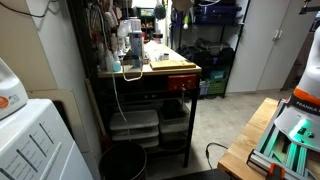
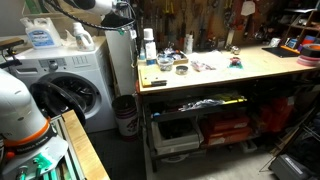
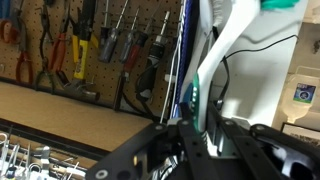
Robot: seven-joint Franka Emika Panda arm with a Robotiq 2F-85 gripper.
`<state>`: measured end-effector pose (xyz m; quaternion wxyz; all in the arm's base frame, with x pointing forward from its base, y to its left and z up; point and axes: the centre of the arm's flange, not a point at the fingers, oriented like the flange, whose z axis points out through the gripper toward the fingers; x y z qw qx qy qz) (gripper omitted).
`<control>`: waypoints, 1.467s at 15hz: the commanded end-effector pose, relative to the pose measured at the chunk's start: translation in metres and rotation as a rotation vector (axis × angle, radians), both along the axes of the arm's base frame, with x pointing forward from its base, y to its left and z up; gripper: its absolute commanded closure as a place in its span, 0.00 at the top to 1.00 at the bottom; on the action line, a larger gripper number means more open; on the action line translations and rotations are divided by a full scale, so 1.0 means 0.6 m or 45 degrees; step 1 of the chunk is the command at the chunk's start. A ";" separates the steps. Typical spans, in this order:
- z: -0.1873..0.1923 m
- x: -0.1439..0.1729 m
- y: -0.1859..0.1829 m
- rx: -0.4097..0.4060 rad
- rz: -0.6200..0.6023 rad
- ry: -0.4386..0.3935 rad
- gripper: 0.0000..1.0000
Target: Pick up the white and green brush from the table and hang it on the wall
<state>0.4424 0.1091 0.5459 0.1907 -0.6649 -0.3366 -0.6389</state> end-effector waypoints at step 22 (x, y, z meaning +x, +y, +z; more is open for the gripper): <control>0.037 0.100 0.064 0.065 -0.122 0.164 0.05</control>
